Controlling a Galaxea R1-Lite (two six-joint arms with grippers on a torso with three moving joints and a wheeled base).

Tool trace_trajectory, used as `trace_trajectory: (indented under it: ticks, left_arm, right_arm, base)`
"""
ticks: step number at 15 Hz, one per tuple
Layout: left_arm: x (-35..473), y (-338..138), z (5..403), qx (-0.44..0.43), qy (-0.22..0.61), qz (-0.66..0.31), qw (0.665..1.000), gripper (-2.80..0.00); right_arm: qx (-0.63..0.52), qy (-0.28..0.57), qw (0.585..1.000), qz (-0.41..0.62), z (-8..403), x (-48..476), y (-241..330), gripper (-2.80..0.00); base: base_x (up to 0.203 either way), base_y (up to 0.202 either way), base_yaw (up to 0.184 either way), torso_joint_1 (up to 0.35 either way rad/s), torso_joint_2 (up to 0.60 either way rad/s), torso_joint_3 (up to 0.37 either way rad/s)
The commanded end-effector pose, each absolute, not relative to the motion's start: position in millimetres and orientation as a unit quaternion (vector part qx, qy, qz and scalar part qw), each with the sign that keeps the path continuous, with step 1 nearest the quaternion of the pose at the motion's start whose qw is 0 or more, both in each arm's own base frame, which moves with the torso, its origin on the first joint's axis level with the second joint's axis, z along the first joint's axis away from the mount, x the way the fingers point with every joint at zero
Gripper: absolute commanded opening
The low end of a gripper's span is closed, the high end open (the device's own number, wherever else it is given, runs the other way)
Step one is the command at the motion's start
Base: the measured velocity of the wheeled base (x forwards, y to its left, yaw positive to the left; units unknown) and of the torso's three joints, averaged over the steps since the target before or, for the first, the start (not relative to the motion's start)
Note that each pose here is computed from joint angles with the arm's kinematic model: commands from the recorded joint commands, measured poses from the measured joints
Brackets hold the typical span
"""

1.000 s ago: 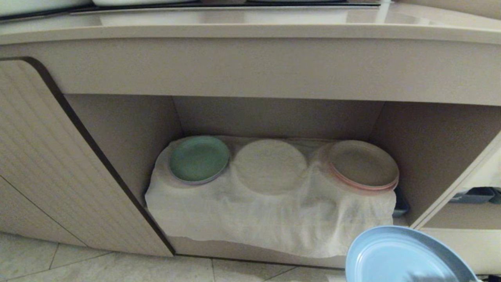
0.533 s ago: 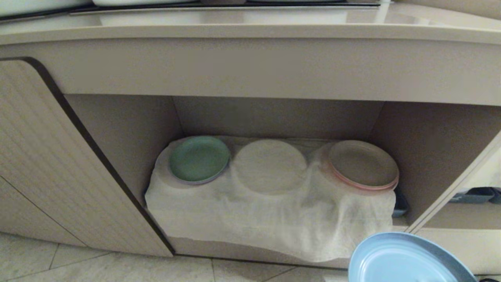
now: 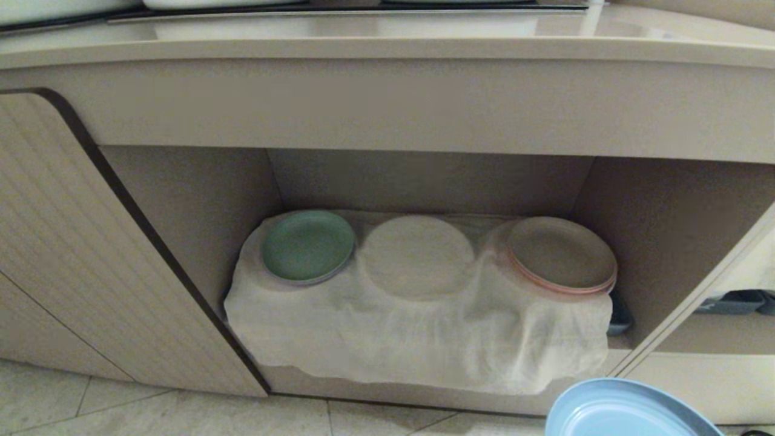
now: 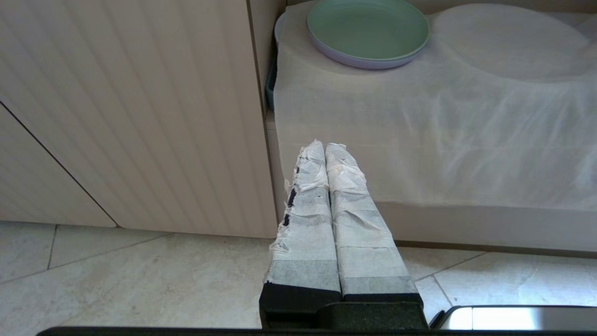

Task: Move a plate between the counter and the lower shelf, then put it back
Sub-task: Put the plate

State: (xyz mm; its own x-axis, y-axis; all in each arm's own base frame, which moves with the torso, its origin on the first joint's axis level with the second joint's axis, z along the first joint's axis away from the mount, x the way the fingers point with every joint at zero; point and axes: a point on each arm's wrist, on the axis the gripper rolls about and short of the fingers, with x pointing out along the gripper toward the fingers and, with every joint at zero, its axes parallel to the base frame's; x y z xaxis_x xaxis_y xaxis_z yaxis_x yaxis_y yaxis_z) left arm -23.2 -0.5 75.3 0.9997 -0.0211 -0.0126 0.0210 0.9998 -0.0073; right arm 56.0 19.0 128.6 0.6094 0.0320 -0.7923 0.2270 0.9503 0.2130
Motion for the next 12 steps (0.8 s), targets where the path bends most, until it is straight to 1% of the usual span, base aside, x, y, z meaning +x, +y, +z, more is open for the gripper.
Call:
trace_trajectory:
  ticks: [1,3,12]
  left_arm:
    - [-23.3,-0.5,75.3,-0.004,0.006,-0.011,1.0,-2.8]
    - [-23.3,-0.5,75.3,-0.004,0.006,-0.011,1.0,-2.8]
    - [-23.3,-0.5,75.3,-0.004,0.006,-0.011,1.0,-2.8]
  right_arm:
    - [0.168,0.443,0.878,-0.065,128.1,56.8,16.6,-2.8]
    - [0.179,0.449,0.873,-0.064,126.8,56.5,15.1,-2.8]
    - [0.18,0.449,0.873,-0.066,117.3,50.3,13.0,-2.8]
  base:
    - [0.0,0.0,0.0,0.0,0.0,0.0]
    - [0.0,0.0,0.0,0.0,0.0,0.0]
    - [0.0,0.0,0.0,0.0,0.0,0.0]
